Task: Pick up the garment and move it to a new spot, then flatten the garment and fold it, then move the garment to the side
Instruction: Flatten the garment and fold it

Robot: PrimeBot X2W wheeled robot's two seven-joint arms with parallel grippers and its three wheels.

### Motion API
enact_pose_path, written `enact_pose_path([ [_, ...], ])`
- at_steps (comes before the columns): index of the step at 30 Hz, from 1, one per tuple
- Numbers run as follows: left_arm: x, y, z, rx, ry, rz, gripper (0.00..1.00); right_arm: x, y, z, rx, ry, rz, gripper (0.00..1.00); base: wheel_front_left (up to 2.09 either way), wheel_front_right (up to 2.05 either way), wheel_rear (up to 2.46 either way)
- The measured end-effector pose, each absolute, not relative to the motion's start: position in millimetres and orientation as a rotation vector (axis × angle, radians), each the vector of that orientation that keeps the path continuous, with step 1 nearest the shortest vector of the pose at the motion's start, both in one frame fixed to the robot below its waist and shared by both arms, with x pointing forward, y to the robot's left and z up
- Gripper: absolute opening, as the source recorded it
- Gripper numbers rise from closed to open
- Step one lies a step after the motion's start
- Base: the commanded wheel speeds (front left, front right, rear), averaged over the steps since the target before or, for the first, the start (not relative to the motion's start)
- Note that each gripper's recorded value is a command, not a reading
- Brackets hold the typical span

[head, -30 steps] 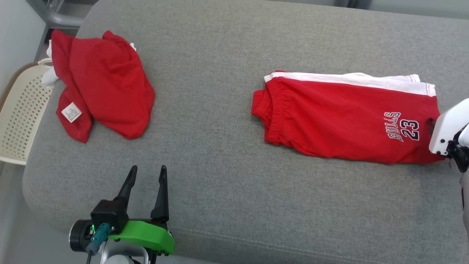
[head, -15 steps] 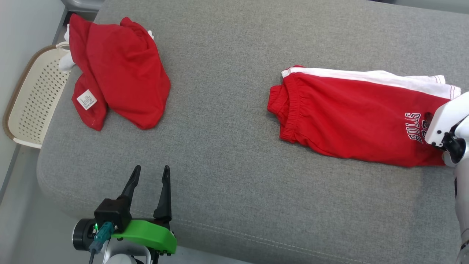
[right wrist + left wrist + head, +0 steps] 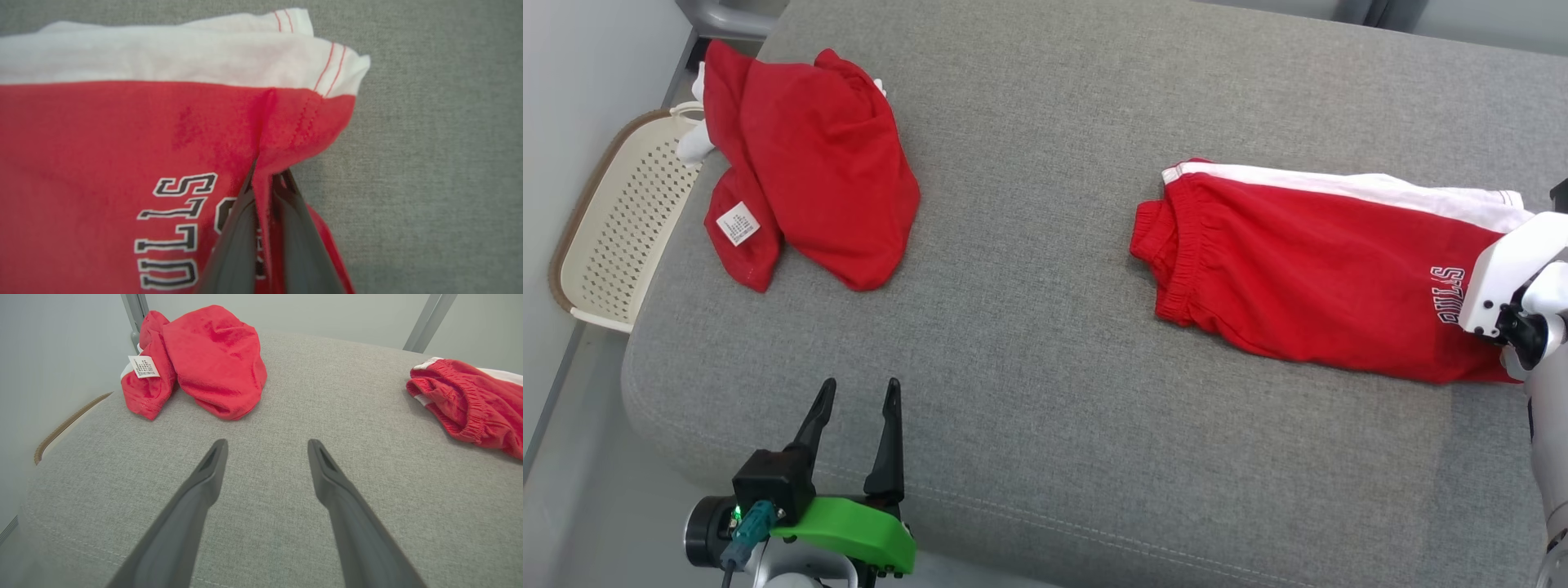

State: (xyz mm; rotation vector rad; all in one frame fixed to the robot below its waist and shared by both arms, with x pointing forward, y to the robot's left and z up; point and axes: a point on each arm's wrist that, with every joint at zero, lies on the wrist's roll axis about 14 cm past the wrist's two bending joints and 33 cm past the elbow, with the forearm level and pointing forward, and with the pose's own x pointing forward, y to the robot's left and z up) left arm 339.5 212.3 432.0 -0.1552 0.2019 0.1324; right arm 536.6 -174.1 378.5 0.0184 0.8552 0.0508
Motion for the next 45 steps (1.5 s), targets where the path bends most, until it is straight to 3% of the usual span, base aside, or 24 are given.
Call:
enact_pose_path([
  [19, 337, 213, 442, -0.165, 0.171, 0.137, 1.00, 547, -225, 418, -0.147, 0.786, -0.033, 0.00, 0.00, 0.00, 0.00],
  [33, 328, 211, 452, -0.185, 0.135, 0.130, 1.00, 541, -102, 459, -0.256, 0.700, 0.279, 0.00, 0.00, 0.00, 0.00],
  [45, 309, 223, 453, -0.191, 0.132, 0.186, 1.00, 525, -21, 444, -0.248, 0.744, 0.474, 0.00, 0.00, 0.00, 0.00],
])
